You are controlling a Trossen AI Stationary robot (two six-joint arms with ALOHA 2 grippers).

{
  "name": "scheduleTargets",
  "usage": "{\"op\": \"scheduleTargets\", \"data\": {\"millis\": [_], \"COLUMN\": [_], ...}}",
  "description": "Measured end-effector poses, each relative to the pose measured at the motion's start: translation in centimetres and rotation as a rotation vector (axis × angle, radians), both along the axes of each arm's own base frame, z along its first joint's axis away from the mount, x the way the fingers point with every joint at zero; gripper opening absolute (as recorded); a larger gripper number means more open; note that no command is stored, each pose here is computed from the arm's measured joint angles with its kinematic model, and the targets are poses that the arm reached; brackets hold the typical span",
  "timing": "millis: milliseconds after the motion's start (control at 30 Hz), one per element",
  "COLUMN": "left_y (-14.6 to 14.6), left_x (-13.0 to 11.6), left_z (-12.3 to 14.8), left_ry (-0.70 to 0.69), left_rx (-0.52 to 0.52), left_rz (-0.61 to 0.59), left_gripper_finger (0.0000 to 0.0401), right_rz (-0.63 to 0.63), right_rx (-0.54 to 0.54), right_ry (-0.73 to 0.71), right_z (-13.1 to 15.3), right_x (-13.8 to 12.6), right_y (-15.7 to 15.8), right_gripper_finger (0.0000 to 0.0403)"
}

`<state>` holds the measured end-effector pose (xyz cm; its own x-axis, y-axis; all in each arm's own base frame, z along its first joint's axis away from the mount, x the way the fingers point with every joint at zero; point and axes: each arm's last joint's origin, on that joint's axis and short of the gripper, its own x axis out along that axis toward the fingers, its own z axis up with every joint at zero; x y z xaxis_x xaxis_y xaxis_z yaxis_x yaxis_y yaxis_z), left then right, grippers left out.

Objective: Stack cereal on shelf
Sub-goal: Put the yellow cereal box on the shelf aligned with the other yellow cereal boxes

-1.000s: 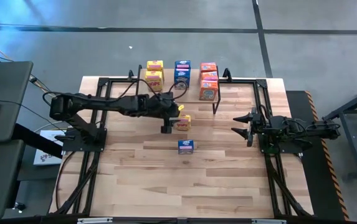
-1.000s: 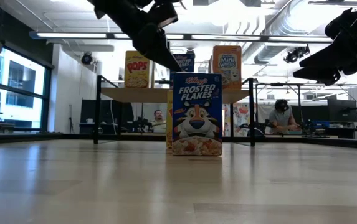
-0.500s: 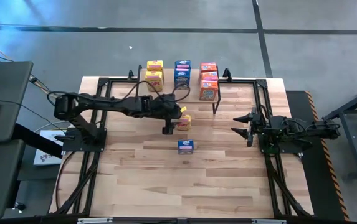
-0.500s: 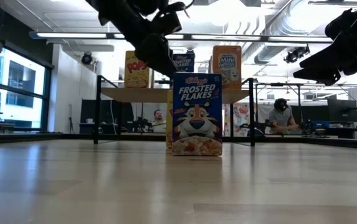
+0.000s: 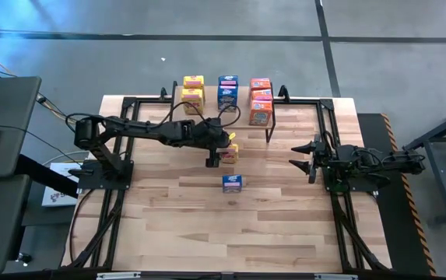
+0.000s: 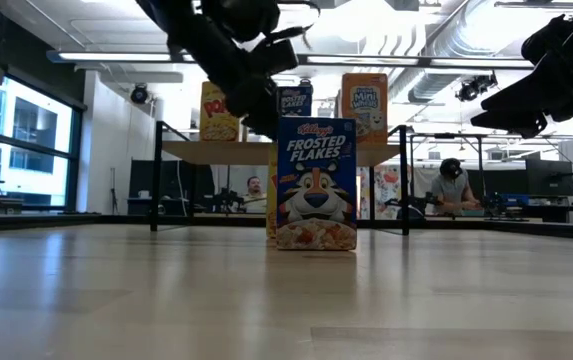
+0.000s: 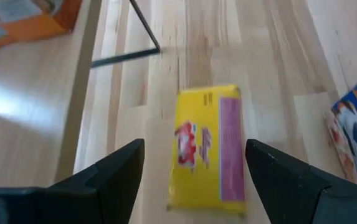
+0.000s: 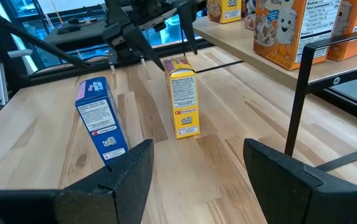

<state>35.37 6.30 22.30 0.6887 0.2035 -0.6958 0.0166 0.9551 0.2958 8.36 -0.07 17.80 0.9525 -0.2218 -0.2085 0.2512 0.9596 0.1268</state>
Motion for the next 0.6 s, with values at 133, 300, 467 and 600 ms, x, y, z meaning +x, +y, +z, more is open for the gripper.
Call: {"op": "scheduleTargets", "data": {"millis": [133,300,467,600], "left_y": [0.1,0.3,0.4,0.4], "left_x": [0.1,0.4,0.4,0.4], "left_z": [-0.8,-1.4,-1.6,-1.7], "left_ry": [0.031,0.040,0.052,0.055], "left_rx": [-0.005,-0.015,-0.022,-0.023], "left_rz": [0.003,0.012,0.019,0.019], "left_gripper_finger": [0.0271,0.0271,0.0271,0.0267], "right_rz": [0.000,0.000,0.000,0.000], "right_rx": [0.000,0.000,0.000,0.000], "right_ry": [0.000,0.001,0.001,0.001], "right_z": [0.0,0.0,0.0,0.0], "right_x": [0.0,0.0,0.0,0.0], "right_y": [0.0,0.0,0.0,0.0], "right_gripper_finger": [0.0240,0.0240,0.0240,0.0240]}}
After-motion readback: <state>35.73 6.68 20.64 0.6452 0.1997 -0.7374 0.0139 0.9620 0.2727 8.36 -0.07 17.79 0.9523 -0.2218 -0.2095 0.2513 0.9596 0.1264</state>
